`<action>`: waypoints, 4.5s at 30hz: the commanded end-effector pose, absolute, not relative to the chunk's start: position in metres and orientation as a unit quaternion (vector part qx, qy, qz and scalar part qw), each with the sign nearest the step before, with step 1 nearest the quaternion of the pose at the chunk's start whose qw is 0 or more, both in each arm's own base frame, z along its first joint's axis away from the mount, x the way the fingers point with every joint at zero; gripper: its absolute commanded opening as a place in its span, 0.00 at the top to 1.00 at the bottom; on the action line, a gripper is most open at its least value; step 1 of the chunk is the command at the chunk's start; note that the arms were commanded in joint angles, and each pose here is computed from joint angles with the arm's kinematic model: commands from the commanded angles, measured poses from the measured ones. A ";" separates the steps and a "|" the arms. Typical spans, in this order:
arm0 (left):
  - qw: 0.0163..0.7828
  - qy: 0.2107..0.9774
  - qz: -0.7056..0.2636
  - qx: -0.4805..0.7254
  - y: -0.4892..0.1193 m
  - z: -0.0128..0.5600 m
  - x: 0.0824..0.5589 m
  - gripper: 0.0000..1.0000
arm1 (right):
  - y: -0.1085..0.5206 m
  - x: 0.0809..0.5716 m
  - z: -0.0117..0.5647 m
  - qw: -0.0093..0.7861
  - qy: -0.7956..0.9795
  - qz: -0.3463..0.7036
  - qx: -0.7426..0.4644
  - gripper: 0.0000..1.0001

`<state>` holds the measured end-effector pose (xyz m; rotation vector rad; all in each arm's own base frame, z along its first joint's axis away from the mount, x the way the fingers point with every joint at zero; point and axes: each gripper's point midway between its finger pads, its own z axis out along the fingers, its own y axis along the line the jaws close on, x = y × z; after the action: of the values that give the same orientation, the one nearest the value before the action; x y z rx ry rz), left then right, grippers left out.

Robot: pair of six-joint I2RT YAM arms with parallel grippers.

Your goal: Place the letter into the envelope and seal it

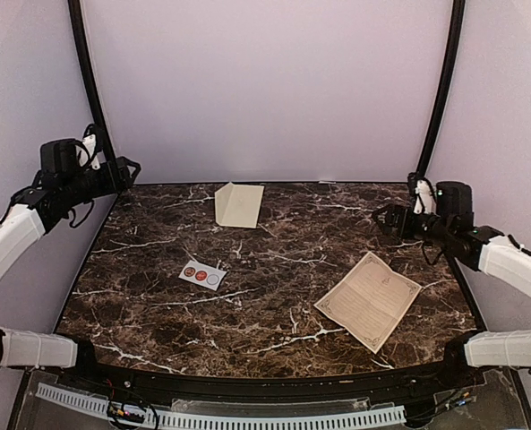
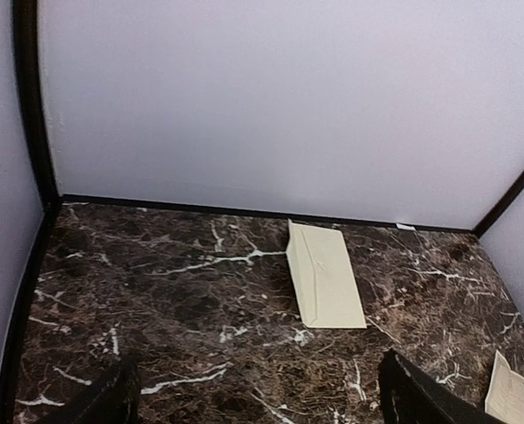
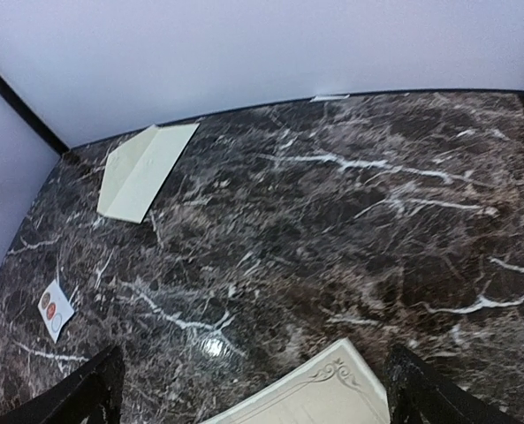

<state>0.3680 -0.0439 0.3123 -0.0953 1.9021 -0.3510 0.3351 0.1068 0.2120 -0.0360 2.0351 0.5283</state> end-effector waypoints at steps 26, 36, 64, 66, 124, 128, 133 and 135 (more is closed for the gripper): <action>0.508 0.838 -0.194 0.037 -0.099 0.266 0.386 0.06 | 0.232 0.158 0.072 0.228 0.941 0.046 -0.245 0.02; 0.503 0.841 -0.196 0.037 -0.100 0.263 0.387 0.05 | 0.229 0.151 0.051 0.213 0.939 -0.032 -0.270 0.05; 0.505 0.841 -0.189 0.033 -0.097 0.265 0.387 0.01 | 0.218 0.173 0.037 0.244 0.920 -0.144 -0.271 0.64; 0.506 0.842 -0.186 0.031 -0.096 0.265 0.387 0.01 | 0.219 0.175 0.039 0.249 0.920 -0.141 -0.268 0.74; 0.492 0.835 -0.242 0.043 -0.114 0.261 0.383 0.01 | 0.005 0.275 0.061 0.292 0.876 0.212 0.319 0.13; 0.491 0.835 -0.246 0.043 -0.115 0.261 0.383 0.01 | 0.003 0.271 0.052 0.289 0.877 0.203 0.324 0.17; 0.491 0.835 -0.243 0.042 -0.114 0.261 0.384 0.01 | 0.007 0.271 0.044 0.288 0.875 0.215 0.323 0.23; 0.491 0.836 -0.243 0.042 -0.114 0.260 0.383 0.01 | 0.007 0.271 0.043 0.290 0.875 0.217 0.321 0.25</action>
<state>0.3844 -0.1127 0.2597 0.0991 2.0378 -0.5769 0.2636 0.0050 0.0404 0.8833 2.3785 0.5379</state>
